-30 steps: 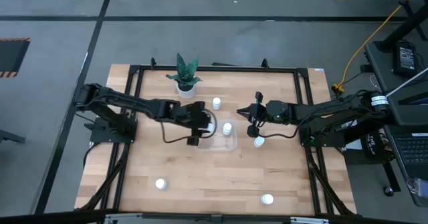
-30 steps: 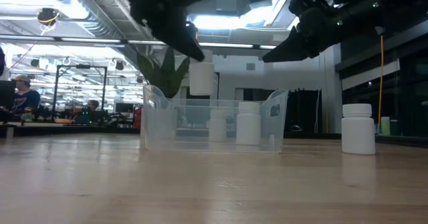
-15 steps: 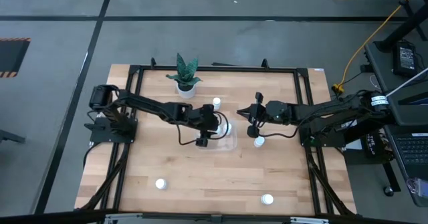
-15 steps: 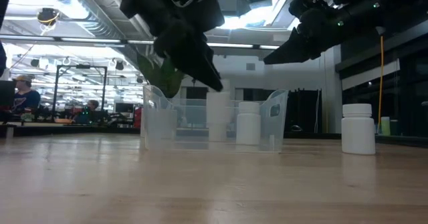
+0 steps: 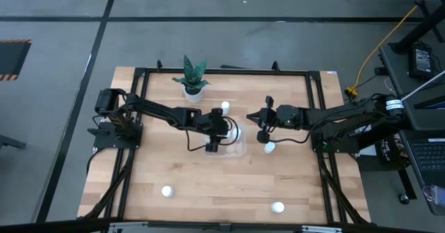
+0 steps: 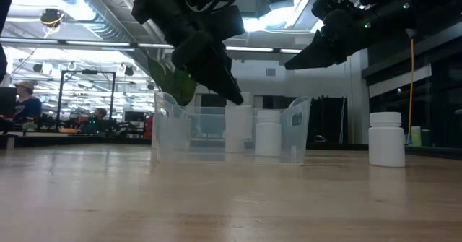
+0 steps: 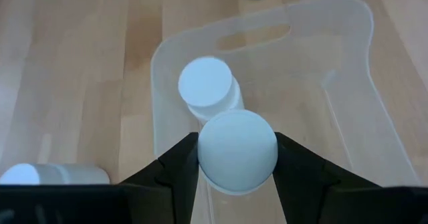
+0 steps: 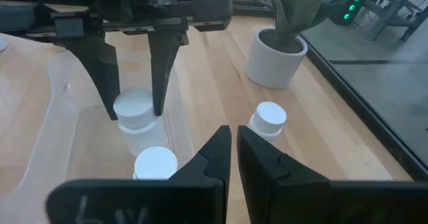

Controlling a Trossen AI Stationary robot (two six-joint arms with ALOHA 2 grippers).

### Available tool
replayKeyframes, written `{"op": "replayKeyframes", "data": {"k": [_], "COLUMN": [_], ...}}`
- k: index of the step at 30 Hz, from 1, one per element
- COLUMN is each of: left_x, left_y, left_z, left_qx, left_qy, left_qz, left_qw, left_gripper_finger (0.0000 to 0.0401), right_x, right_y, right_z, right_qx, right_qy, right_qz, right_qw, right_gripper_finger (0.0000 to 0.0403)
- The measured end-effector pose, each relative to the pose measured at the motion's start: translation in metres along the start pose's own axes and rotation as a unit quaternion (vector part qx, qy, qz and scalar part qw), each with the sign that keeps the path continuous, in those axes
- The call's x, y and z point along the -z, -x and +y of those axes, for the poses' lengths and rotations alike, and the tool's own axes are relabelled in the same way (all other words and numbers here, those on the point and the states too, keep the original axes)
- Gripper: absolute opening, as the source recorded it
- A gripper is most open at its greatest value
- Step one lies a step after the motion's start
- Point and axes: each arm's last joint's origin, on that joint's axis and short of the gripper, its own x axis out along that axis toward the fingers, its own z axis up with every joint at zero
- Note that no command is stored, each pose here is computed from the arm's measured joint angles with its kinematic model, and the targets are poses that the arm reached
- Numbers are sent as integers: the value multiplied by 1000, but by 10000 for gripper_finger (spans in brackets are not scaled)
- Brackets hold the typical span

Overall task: Pick and place pill bottles into a basket
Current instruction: Put the white medicine bottle into the transparent bin

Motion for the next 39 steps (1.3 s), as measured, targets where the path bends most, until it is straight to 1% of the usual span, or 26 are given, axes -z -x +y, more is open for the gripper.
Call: {"op": "replayKeyframes", "data": {"k": [10,21,29,39], "left_x": [6,7,7,7], "left_y": [-14,-15,-15,-15], "left_z": [-2,0,0,0], "left_qx": [-3,-14,-15,-18], "left_qy": [0,-2,-2,-5], "left_qz": [13,20,19,20], "left_qw": [1000,1000,1000,1000], "left_gripper_finger": [156,156,200,208], "right_x": [0,1,1,1], "right_y": [0,0,0,0], "right_z": [0,0,0,0], "right_qx": [0,0,0,0], "right_qy": [0,-1,-1,-9], "right_qz": [2,4,4,4], "right_qw": [1000,1000,1000,1000], "right_gripper_finger": [32,32,32,32]}}
